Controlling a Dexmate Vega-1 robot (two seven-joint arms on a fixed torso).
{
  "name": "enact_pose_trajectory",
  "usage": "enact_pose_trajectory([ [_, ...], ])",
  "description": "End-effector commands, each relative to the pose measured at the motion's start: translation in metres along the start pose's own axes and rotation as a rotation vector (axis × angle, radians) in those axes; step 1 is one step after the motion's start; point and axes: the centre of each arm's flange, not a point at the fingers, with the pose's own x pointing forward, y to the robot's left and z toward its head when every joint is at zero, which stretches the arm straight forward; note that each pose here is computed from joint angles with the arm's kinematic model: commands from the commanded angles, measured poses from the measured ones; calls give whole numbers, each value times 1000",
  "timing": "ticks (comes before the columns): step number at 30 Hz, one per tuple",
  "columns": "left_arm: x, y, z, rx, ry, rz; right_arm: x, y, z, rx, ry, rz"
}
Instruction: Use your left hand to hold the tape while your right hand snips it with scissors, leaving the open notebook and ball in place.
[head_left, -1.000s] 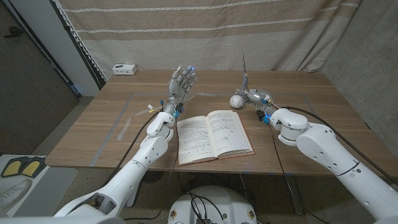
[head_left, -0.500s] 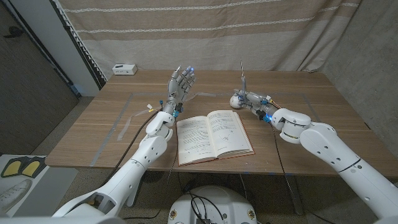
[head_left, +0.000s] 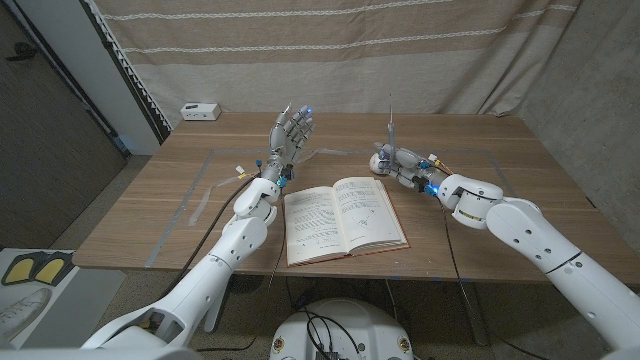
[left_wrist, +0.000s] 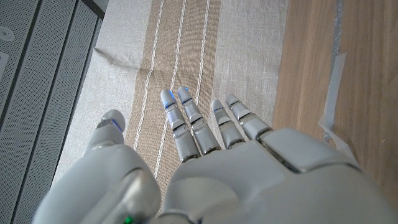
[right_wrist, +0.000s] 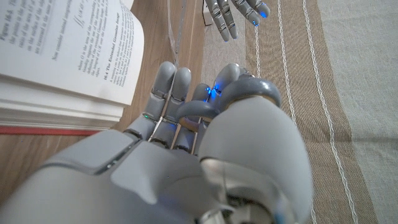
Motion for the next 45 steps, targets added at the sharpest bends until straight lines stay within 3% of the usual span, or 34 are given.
enact_pose_trajectory([
  [1, 0, 1, 0, 0, 10, 9, 3, 2, -2, 67, 19, 86],
  [7, -1, 3, -1, -2, 11, 21, 6, 2, 0, 69, 10, 143],
  [26, -2, 7, -1, 4, 8, 46, 11, -1, 2, 88, 6, 216],
  [45, -10, 18, 13, 56, -15, 81, 14, -2, 5, 67, 25, 282],
])
